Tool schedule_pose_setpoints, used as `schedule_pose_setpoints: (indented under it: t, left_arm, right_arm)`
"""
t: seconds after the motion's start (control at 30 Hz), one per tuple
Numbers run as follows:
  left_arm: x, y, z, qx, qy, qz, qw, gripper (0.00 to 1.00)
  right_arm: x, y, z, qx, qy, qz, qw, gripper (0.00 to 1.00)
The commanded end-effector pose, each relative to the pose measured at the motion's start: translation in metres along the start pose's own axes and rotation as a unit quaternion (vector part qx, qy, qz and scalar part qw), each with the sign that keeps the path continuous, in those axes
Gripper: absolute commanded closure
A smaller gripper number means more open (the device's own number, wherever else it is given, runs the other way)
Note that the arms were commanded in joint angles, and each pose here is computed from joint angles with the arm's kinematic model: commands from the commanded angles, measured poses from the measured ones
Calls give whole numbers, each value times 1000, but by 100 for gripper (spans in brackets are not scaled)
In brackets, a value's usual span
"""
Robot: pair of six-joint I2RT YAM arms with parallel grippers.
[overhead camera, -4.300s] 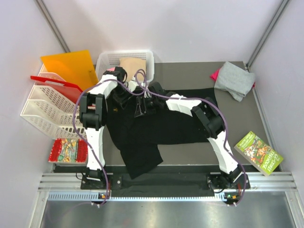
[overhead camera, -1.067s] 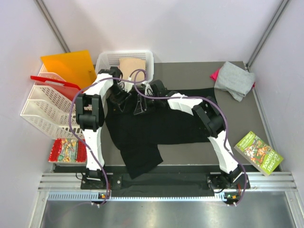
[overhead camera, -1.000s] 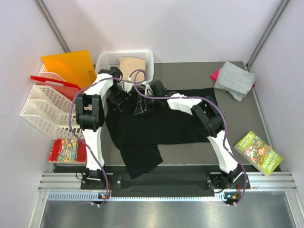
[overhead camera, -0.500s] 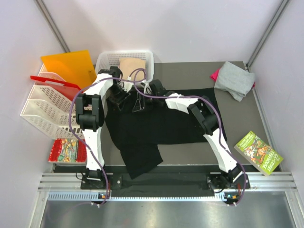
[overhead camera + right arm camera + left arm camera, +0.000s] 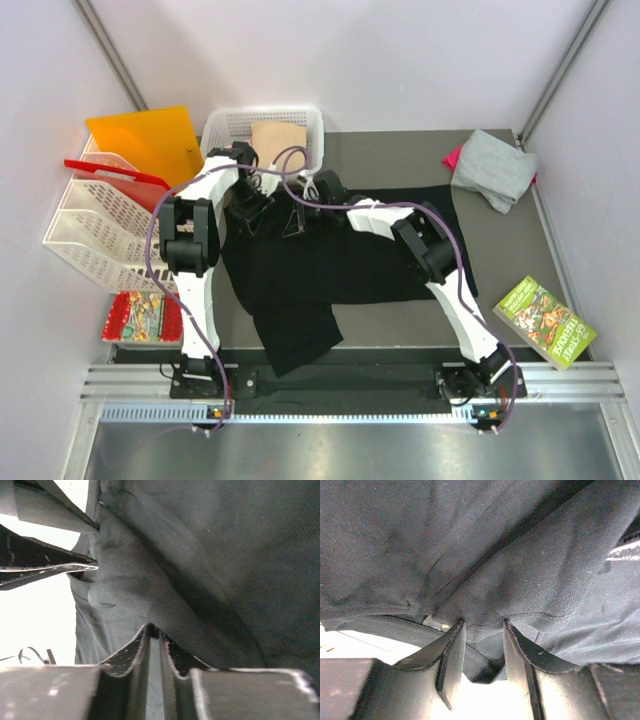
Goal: Fold and stack the t-shirts
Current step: Fold the flattened tshirt in 1/3 of the way
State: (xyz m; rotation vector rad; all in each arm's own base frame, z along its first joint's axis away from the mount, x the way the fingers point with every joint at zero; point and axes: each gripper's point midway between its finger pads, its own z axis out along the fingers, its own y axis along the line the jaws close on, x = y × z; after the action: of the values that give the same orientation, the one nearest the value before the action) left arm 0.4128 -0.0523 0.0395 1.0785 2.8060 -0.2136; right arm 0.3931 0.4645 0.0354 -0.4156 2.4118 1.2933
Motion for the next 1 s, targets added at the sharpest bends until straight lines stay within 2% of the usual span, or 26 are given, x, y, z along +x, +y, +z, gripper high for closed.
schedule_pose_setpoints:
  t: [0.0,0.1,0.27,0.43,0.7,0.87,0.97]
  left_arm:
    - [-1,3,-13,-12,-13,12,1000,59]
    - [1,2,-14,-12,-13,11,1000,59]
    - [3,3,-13,-14,-11,12,1000,59]
    - [4,5,-13,-17,-11,10,1000,59]
    - [2,3,-14,-15,-16,7,1000,59]
    - [2,3,-16,-16,-16,7,1000,59]
    - [0,5,-23,-20,-17,8,1000,59]
  right_arm:
    - [-12,3,1,-2,-21,-2,1000,94]
    - [-13,5,1,-3,-22,-4,1000,100]
    - [-24,23,-10,-16,-33,-14,999,100]
    - [-28,53,-42,-27,-40,-36,998,100]
    - [20,68,-100,-15,-6,-41,999,100]
    - [44,55,-107,2,20,-26,999,100]
    - [49,50,-99,2,38,-19,999,87]
